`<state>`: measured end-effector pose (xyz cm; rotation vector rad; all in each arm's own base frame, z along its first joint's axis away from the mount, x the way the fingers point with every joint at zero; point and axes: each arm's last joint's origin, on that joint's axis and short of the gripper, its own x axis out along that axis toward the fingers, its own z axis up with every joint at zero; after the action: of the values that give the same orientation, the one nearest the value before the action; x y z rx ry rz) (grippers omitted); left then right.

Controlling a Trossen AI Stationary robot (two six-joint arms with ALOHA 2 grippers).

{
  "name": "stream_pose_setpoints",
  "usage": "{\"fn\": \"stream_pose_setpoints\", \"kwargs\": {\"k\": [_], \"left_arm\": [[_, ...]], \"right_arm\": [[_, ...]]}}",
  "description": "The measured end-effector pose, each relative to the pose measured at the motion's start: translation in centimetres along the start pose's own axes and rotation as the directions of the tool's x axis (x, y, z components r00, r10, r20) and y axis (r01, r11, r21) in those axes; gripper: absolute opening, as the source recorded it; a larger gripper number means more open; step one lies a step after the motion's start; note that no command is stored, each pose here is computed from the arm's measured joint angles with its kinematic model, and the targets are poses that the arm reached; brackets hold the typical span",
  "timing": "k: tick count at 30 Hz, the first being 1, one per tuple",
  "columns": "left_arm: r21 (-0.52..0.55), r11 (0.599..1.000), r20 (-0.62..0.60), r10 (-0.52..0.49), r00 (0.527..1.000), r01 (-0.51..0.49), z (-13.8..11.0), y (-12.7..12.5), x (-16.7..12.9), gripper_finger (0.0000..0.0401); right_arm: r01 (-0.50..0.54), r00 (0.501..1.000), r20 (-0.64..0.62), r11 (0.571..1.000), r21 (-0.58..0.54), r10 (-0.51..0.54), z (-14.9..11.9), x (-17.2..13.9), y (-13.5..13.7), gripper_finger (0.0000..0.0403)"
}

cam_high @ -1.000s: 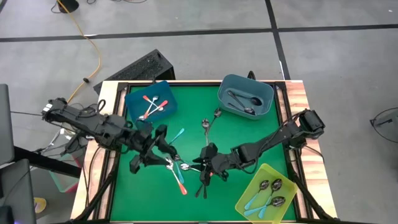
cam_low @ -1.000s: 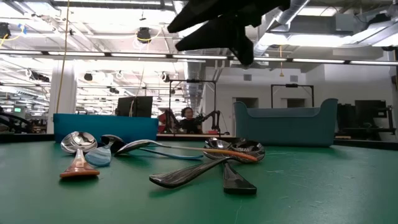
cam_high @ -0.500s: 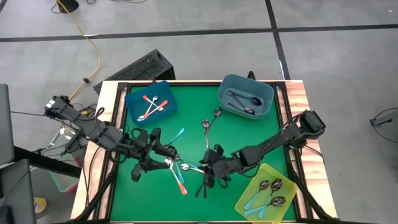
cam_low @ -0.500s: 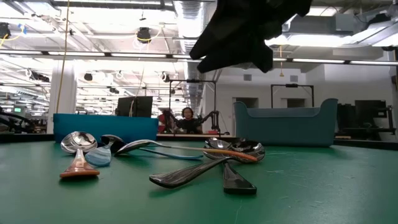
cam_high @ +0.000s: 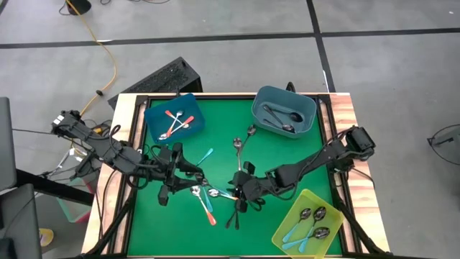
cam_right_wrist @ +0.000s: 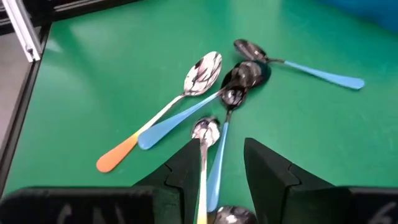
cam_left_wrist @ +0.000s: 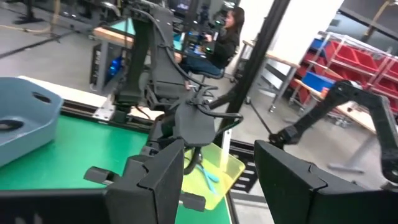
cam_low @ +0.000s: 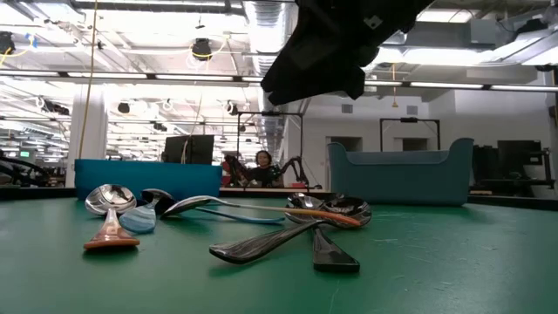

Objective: Sort silverware by color (type)
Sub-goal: Put the orange spoon into the dark blue bin

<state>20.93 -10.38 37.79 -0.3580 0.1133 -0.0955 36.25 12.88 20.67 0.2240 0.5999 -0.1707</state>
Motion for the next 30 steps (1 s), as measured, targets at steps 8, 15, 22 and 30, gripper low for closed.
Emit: {"fn": "stream_pose_setpoints", "kwargs": {"k": [8,15,22,30], "left_arm": [[-0.003,0.998,0.029,0.068,0.997,-0.068,0.1,0.2,0.0,0.0179],[-0.005,0.996,0.038,0.091,0.995,-0.091,0.1,0.3,0.0,0.0179],[0.000,0.992,0.032,0.129,0.991,-0.129,-0.1,0.4,0.0,0.0179],[-0.013,0.990,0.007,0.141,0.990,-0.141,-0.3,0.6,0.0,0.0179]], "right_arm": [[-0.007,1.000,0.027,0.996,-0.084,0.010,0.3,0.1,0.0,0.0156],[0.000,1.000,0.027,0.996,-0.093,0.002,0.2,0.3,0.0,0.0196],[-0.019,0.999,0.027,0.995,-0.096,0.022,-1.3,3.4,1.2,0.0212],[-0.008,1.000,0.002,0.990,-0.144,0.008,-1.6,5.7,2.3,0.0211]]}}
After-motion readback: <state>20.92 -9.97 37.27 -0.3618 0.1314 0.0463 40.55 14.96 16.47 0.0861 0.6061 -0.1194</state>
